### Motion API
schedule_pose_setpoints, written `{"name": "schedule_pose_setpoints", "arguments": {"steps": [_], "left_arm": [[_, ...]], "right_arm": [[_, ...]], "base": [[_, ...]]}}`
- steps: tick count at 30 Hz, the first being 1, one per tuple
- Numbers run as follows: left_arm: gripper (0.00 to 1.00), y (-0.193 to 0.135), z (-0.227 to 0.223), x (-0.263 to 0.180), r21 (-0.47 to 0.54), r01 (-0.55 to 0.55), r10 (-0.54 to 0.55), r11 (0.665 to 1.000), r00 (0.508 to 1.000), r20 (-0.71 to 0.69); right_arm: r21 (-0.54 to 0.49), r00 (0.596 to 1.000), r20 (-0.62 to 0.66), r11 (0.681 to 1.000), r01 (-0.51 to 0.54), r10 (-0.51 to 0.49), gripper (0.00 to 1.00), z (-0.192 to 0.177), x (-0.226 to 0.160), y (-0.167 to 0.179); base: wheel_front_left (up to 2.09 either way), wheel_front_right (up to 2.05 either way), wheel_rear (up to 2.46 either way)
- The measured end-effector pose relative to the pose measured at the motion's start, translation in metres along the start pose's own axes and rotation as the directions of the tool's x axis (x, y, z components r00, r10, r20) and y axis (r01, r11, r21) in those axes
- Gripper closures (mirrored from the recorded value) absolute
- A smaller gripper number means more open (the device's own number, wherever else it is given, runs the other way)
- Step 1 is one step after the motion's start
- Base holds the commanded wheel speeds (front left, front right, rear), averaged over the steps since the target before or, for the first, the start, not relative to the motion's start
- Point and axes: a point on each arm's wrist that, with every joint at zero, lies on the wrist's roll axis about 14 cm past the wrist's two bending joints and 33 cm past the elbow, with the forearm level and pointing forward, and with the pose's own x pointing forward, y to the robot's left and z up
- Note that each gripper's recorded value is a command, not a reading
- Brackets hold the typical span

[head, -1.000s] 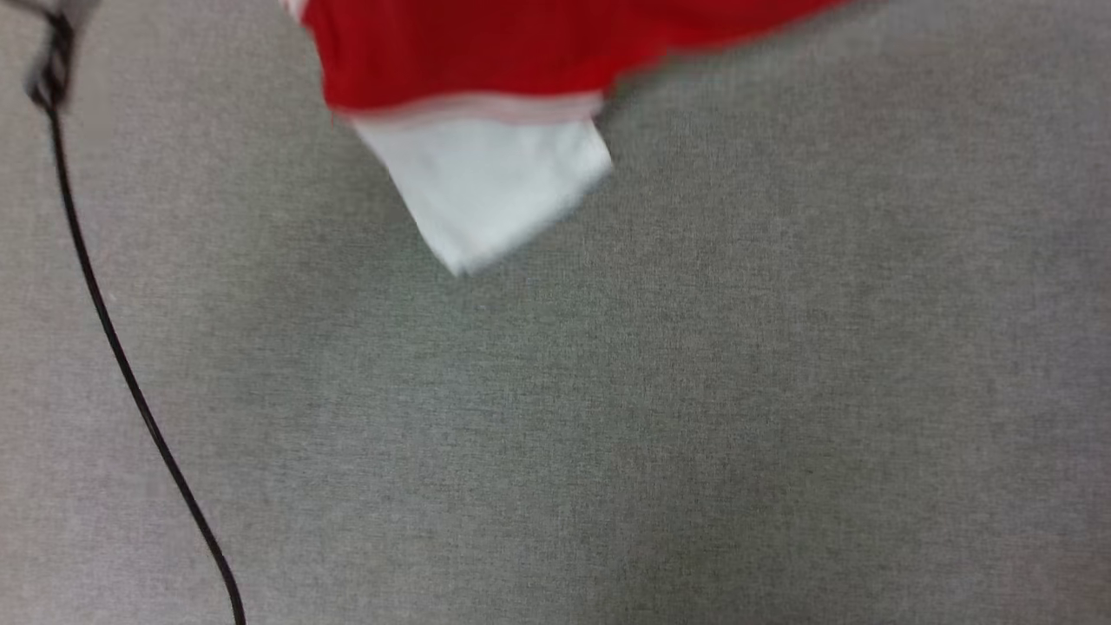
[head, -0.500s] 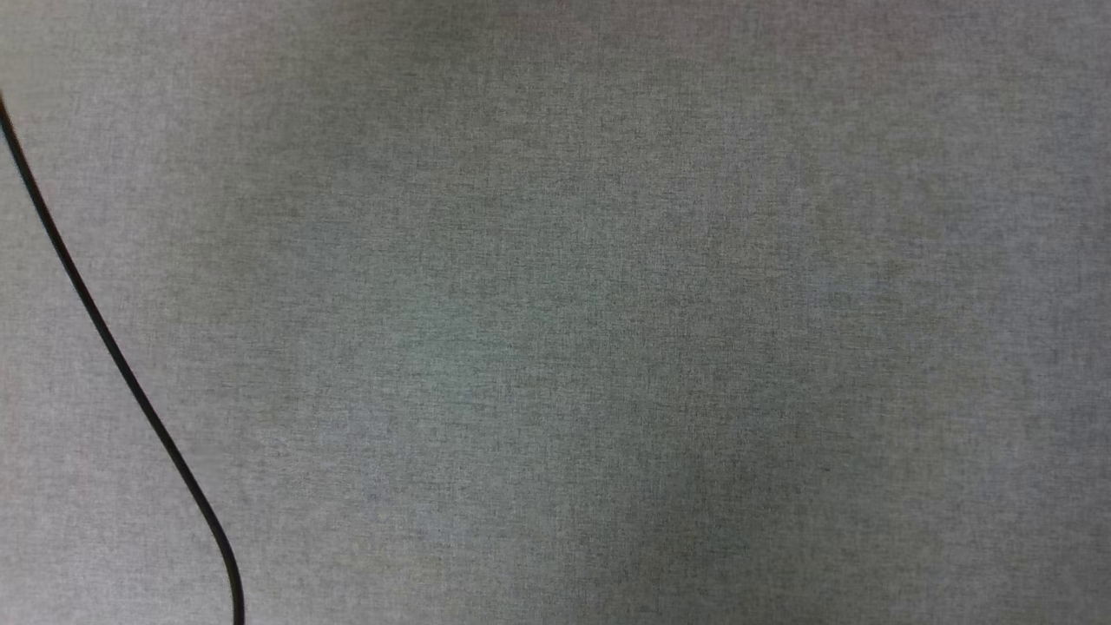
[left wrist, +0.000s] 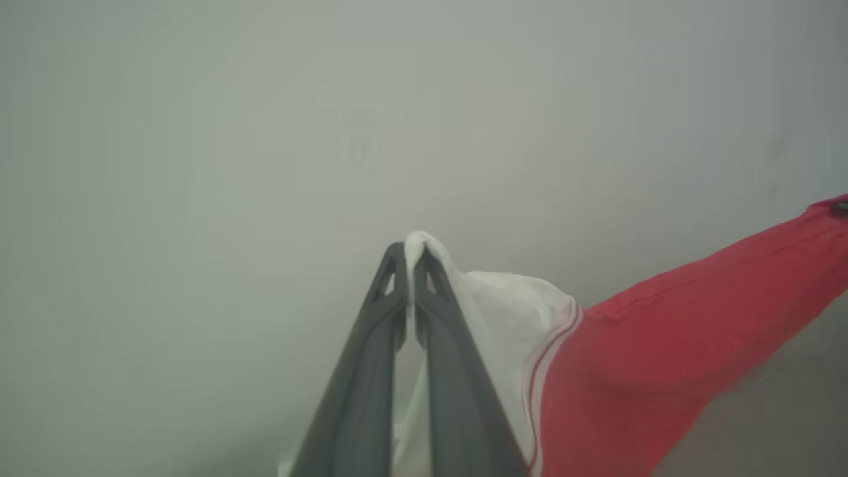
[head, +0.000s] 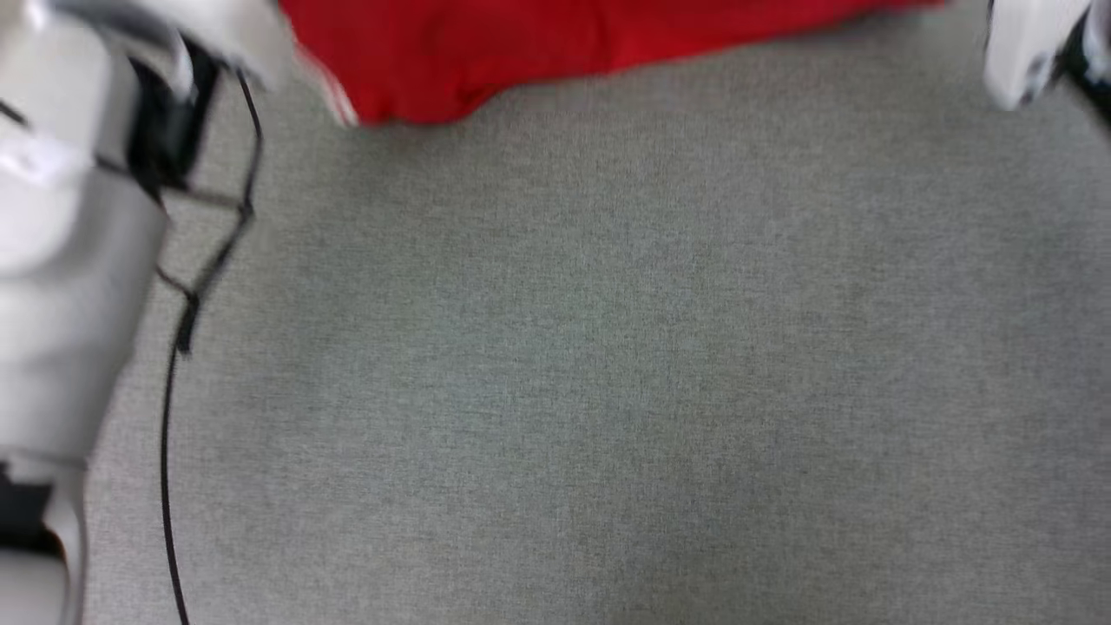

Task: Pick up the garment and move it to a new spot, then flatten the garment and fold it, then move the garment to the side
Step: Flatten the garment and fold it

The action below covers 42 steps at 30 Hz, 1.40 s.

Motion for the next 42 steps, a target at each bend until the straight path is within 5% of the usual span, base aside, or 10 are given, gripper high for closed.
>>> {"name": "schedule_pose_setpoints", "arguments": {"steps": [12, 24, 42], "left_arm": [[1.0, -0.06, -0.065, -0.152, -0.15, -0.035, 0.001, 0.988, 0.976, -0.218], [1.0, -0.105, -0.085, -0.298, -0.294, -0.182, 0.041, 0.938, 0.903, -0.428], [1.0, -0.15, -0.097, -0.408, -0.392, -0.328, 0.012, 0.86, 0.78, -0.626]], "right_arm": [[0.104, 0.979, -0.179, 0.991, -0.083, 0.101, 1.0, -0.093, -0.099, 0.056], [0.179, 0.952, -0.273, 0.98, -0.092, 0.139, 1.0, -0.138, -0.201, 0.087], [0.302, 0.915, -0.371, 0.952, -0.042, 0.158, 1.0, -0.186, -0.295, 0.126]], "base": [[0.0, 0.0, 0.0], [0.0, 0.0, 0.0], [0.0, 0.0, 0.0]]}}
